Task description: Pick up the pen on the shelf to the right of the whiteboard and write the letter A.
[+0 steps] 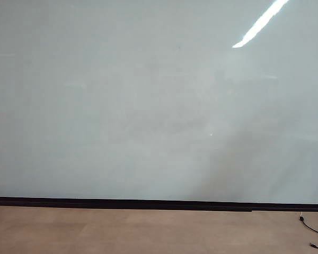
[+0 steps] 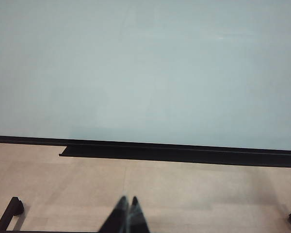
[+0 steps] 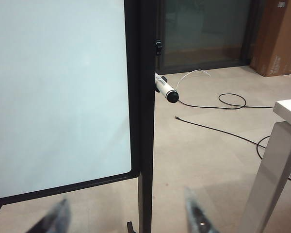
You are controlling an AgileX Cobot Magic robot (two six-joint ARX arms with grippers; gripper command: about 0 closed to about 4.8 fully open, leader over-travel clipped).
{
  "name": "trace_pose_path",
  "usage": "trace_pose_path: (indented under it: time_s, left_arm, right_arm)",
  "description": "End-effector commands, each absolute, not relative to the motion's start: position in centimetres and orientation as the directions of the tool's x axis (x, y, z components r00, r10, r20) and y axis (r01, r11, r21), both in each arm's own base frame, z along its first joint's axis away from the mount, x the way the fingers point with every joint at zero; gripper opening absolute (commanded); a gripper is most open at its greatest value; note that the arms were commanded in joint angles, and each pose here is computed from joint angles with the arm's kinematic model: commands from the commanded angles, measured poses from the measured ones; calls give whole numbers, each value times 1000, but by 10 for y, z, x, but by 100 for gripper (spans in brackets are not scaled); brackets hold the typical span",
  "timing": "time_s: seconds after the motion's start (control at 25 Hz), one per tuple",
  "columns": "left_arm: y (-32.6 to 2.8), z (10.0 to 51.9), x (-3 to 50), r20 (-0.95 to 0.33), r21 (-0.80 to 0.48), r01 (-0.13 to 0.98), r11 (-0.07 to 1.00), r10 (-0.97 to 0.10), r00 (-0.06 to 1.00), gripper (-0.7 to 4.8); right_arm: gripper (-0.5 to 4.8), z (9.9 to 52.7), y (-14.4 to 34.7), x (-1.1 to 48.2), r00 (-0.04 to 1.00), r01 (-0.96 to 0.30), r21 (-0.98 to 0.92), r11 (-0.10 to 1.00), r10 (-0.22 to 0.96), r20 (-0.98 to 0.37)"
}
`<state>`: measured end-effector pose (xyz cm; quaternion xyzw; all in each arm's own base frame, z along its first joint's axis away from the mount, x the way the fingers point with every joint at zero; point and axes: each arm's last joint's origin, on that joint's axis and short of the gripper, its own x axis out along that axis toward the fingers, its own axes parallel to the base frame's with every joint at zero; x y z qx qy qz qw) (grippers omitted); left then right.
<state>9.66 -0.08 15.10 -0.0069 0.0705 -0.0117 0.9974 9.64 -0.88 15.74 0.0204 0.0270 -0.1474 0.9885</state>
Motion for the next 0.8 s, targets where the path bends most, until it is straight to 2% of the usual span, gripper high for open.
trace_pose_path:
  time_s: [0.04,0.12,0.2,0.28,0.8]
  left_arm:
    - [-1,153,97,-130,-11,24,1000,-25,991,-5]
    - [-1,153,97,-130,-11,23,1000,-24,991,-4]
    - [-1,153,97,-130,-11,24,1000,-25,991,-4]
    - [-1,153,97,-130,-11,23,1000,-24,991,-4]
    - [-1,153,97,-130,-11,23,1000,-24,991,-4]
  right_arm:
    - [298,160,-9,96,954,299,33,954,-298,-45]
    - [316,160,-9,96,953,300,33,953,-298,-45]
    - [373,160,-9,96,954,299,33,954,-298,-45]
    - [402,160,-9,96,954,299,33,954,-298,-45]
    - [401,163,-9,96,954,301,74,951,-300,-12]
